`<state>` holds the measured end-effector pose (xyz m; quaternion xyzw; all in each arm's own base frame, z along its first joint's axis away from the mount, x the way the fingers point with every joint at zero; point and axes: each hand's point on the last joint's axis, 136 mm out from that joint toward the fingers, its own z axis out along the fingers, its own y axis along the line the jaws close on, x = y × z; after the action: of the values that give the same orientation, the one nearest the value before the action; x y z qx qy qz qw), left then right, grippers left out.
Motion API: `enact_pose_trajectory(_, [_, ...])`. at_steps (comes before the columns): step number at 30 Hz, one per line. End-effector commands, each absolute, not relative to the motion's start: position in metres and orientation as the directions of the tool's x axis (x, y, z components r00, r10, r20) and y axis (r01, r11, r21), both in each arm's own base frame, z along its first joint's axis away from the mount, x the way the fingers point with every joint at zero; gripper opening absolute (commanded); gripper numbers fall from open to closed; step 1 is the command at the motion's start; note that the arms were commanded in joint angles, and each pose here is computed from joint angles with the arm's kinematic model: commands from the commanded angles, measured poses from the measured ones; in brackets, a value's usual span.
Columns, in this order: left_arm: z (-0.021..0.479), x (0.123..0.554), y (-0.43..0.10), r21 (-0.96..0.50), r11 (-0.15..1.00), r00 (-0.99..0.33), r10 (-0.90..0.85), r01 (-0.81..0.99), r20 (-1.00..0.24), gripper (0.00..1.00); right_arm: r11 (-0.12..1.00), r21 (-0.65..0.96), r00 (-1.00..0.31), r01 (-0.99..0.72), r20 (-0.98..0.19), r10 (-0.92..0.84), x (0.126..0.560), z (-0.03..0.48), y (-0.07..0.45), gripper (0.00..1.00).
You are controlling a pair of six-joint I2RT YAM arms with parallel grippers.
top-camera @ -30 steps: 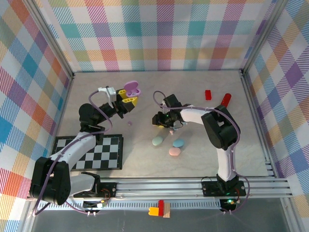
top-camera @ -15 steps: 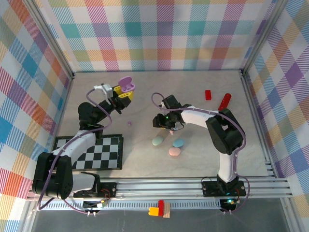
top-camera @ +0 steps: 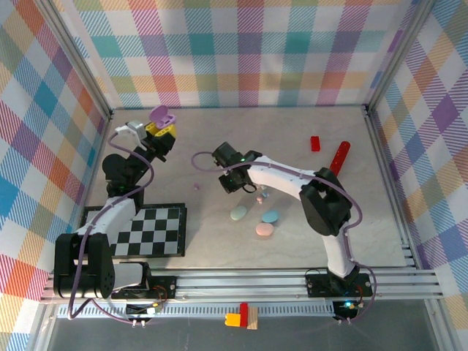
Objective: Insert the wireless bluetooth earbuds into the charging case
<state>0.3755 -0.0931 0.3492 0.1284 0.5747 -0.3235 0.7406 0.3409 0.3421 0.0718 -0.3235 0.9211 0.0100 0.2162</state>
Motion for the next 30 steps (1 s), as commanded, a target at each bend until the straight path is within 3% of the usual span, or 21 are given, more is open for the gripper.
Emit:
enact_pose_trajectory(1, [0.367,0.372,-0.082,-0.171,0.768,0.185,-0.353,0.617,-0.917,0.35,0.677,-0.341,-0.613,-0.653,-0.287,-0.736,0.343,0.062,0.328,0.4])
enact_pose_trajectory(11, [0.372,0.369,-0.079,-0.16,0.763,0.191,-0.349,0.626,-0.917,0.35,0.563,-0.465,-0.542,-0.683,-0.193,-0.818,0.351,0.051,0.34,0.37])
enact_pose_trajectory(30, [0.376,0.366,-0.083,-0.153,0.742,0.183,-0.351,0.653,-0.918,0.35,0.532,-0.467,-0.55,-0.707,-0.111,-0.828,0.352,0.03,0.341,0.32])
